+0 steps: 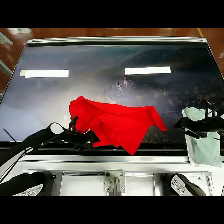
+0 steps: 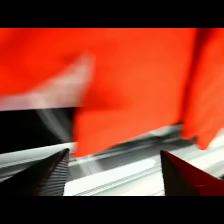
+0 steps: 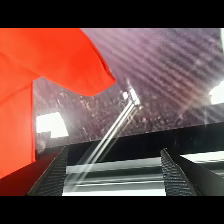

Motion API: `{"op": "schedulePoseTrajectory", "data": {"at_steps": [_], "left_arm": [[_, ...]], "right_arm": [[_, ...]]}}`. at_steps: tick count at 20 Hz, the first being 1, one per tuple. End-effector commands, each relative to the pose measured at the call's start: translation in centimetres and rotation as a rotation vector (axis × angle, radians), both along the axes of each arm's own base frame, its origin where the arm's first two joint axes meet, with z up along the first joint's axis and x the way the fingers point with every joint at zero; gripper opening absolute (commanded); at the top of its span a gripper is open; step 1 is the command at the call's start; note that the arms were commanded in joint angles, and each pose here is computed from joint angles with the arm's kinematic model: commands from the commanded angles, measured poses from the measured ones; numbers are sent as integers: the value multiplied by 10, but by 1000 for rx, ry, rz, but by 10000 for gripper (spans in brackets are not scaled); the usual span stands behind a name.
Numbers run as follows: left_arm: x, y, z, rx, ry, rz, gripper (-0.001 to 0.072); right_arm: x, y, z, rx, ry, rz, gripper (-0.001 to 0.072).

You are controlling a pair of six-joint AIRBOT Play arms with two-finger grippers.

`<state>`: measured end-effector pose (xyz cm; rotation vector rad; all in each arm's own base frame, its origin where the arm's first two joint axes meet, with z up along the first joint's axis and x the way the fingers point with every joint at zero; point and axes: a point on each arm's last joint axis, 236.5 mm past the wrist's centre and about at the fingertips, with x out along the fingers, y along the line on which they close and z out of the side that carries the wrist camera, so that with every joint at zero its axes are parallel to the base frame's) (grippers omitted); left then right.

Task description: Fold the shirts.

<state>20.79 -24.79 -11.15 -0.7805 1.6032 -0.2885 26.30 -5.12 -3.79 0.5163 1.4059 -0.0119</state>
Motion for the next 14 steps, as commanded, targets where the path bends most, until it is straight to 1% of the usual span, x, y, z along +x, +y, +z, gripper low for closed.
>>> {"op": "schedulePoseTrajectory", "data": {"at_steps": [1,2,3,4,5,6,9,11,14], "left_arm": [[24,-14,-8,-5,-60,120,556],[30,-15,-8,-7,-73,151,454],[34,-17,-8,-8,-83,175,376],[37,-17,-10,-4,-89,189,284],[36,-18,-11,-2,-90,189,134],[36,-18,-12,0,-90,185,38],[35,-20,-9,-8,-94,167,38],[35,-24,0,-25,-124,132,38],[41,-29,26,-60,-235,64,38]], "right_arm": [[1,3,1,15,-5,-3,690],[3,5,2,26,-11,-7,690],[5,8,4,38,-18,-11,690],[7,9,5,44,-27,-16,690],[9,9,5,45,-34,-21,690],[12,8,5,45,-42,-35,690],[15,12,1,74,-34,-51,690],[18,13,-8,100,-17,-57,690],[24,27,-28,206,41,-94,691]]}}
